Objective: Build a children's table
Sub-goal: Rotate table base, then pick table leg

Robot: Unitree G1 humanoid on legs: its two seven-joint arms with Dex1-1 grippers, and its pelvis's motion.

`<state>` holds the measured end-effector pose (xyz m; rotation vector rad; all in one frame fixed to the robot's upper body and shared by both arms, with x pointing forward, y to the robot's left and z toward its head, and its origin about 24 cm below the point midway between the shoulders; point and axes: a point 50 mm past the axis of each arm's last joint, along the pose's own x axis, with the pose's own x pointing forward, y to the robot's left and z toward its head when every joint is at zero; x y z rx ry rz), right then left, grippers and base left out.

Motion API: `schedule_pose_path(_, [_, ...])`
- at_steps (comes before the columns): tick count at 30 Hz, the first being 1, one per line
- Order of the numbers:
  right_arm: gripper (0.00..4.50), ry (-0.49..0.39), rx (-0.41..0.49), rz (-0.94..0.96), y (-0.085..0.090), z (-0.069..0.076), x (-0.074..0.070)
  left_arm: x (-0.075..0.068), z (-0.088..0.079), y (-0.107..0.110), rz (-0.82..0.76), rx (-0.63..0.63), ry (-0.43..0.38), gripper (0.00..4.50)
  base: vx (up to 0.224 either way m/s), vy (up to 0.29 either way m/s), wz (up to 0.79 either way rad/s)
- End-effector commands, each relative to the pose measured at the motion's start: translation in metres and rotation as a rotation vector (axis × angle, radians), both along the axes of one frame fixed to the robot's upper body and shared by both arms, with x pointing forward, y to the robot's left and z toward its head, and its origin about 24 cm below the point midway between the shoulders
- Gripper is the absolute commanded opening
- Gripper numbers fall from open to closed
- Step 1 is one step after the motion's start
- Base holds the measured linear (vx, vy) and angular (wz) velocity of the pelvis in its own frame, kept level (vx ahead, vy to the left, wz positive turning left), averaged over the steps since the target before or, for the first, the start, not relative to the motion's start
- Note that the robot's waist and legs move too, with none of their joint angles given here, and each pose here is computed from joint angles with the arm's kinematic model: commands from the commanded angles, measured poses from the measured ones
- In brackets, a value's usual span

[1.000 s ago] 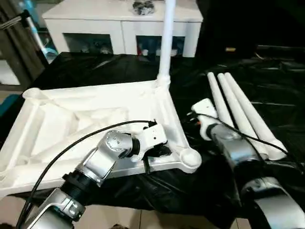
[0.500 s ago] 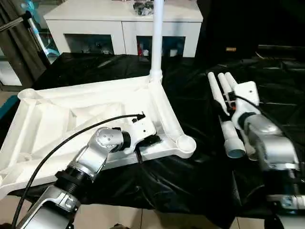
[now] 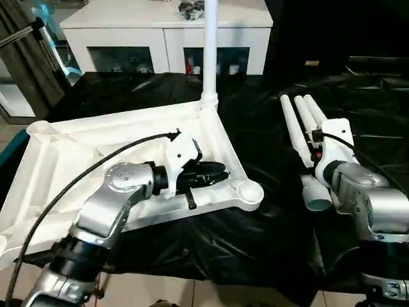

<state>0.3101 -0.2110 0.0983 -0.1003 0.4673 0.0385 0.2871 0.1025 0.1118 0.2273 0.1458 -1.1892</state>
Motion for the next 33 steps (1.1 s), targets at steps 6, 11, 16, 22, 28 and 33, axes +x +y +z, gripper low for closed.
schedule_pose_path(6, [4.50,0.119,0.002,-0.048,-0.008,-0.011,0.001,-0.010,0.002,-0.005,-0.020,0.024,0.026,1.68,0.000,0.000,0.00])
schedule_pose_path(11, [4.50,0.160,0.023,-0.034,-0.007,-0.015,0.008,-0.013,0.001,-0.005,-0.038,0.060,0.040,2.13,0.000,0.000,0.00])
schedule_pose_path(16, [4.50,0.225,0.060,0.022,-0.002,-0.019,0.013,-0.014,0.002,-0.005,-0.040,0.080,0.041,2.58,0.000,0.000,0.00])
schedule_pose_path(22, [4.50,0.292,0.056,0.035,-0.004,-0.024,0.017,-0.013,0.004,-0.004,-0.033,0.093,0.022,3.00,0.000,0.000,0.00])
schedule_pose_path(28, [4.50,0.352,0.100,0.074,0.004,-0.025,0.022,-0.013,0.005,-0.006,-0.035,0.088,0.017,3.59,0.000,0.000,0.00])
schedule_pose_path(33, [4.50,0.430,0.065,0.117,0.011,-0.033,0.020,-0.013,0.007,-0.006,-0.037,0.092,0.011,3.94,0.000,0.000,0.00])
